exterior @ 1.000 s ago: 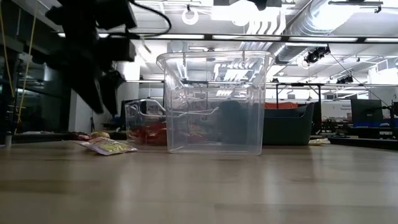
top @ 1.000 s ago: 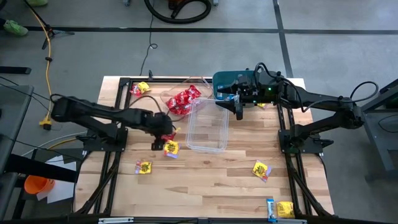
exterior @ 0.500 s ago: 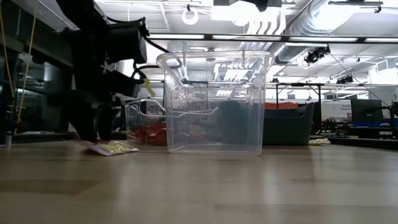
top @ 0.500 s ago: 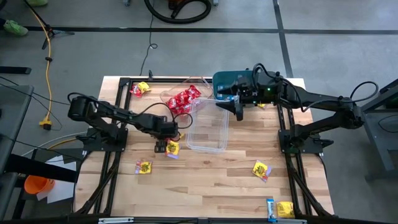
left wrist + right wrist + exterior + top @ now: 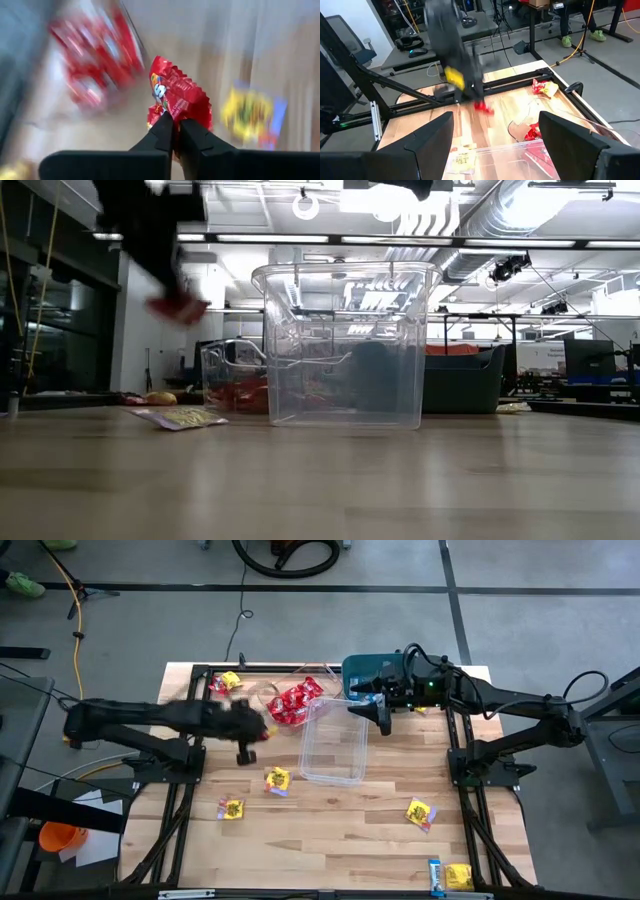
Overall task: Sort candy
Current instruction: Put the red candy into the transparent bin
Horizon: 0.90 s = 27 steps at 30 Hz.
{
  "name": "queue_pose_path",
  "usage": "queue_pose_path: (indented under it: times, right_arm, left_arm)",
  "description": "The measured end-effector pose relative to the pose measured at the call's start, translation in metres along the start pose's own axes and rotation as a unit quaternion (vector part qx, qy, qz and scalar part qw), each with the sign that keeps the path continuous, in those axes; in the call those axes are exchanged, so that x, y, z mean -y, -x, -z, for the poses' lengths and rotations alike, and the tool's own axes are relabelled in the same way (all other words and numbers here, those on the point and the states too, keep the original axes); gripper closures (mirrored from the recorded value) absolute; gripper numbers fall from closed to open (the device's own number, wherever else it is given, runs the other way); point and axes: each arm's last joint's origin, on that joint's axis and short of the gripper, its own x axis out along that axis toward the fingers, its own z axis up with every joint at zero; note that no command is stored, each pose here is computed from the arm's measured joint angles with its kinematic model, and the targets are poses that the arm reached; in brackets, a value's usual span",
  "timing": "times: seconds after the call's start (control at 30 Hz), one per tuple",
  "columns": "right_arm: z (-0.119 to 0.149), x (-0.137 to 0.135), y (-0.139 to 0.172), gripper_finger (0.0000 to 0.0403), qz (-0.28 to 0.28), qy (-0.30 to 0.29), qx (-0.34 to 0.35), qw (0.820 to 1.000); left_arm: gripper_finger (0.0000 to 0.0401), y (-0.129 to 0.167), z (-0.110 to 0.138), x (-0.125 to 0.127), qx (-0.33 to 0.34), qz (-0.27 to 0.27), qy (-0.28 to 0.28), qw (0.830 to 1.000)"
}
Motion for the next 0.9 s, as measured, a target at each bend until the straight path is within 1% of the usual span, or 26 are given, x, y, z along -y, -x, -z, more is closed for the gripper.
queue_pose_path:
  times: [0.07,0.13,0.17,0.23,0.27,0.33,0.37,0.43,0.57,0.77,0.9]
  right_arm:
    - [0.000,0.000,0.000,0.0114,0.001,0.003,0.000,1.000]
    - [0.000,0.000,0.000,0.0114,0.002,0.003,0.002,1.000]
    - [-0.001,0.000,0.000,0.0114,0.002,0.004,0.005,1.000]
    - [-0.002,0.000,0.000,0.0114,0.001,0.005,0.012,1.000]
    - [-0.003,0.000,0.000,0.0114,0.001,0.005,0.016,1.000]
    - [-0.005,-0.001,0.000,0.0114,-0.001,0.006,0.027,1.000]
    - [-0.006,-0.001,0.000,0.0114,-0.002,0.007,0.032,0.999]
    - [-0.007,-0.001,0.000,0.0114,-0.002,0.008,0.036,0.999]
    - [-0.007,-0.001,0.000,0.0114,-0.003,0.008,0.037,0.999]
    - [-0.007,-0.001,0.000,0.0114,-0.003,0.005,0.037,0.999]
    - [-0.007,-0.001,0.000,0.0114,-0.003,0.007,0.037,0.999]
  left_arm:
    - [0.0398,0.029,-0.014,-0.010,0.094,-0.022,0.017,0.995]
    - [0.0397,0.055,-0.026,-0.020,0.197,-0.048,0.033,0.979]
    - [0.0397,0.066,-0.032,-0.025,0.249,-0.061,0.040,0.966]
    - [0.0400,0.083,-0.043,-0.034,0.340,-0.087,0.053,0.935]
    - [0.0400,0.090,-0.047,-0.038,0.375,-0.098,0.058,0.920]
    - [0.0400,0.097,-0.053,-0.044,0.418,-0.120,0.061,0.898]
    - [0.0400,0.098,-0.054,-0.047,0.426,-0.131,0.060,0.893]
    - [0.0400,0.096,-0.056,-0.052,0.426,-0.147,0.057,0.891]
    - [0.0400,0.087,-0.060,-0.056,0.414,-0.146,0.063,0.896]
    - [0.0400,0.074,-0.067,-0.056,0.403,-0.142,0.060,0.902]
    - [0.0400,0.067,-0.070,-0.055,0.388,-0.157,0.025,0.908]
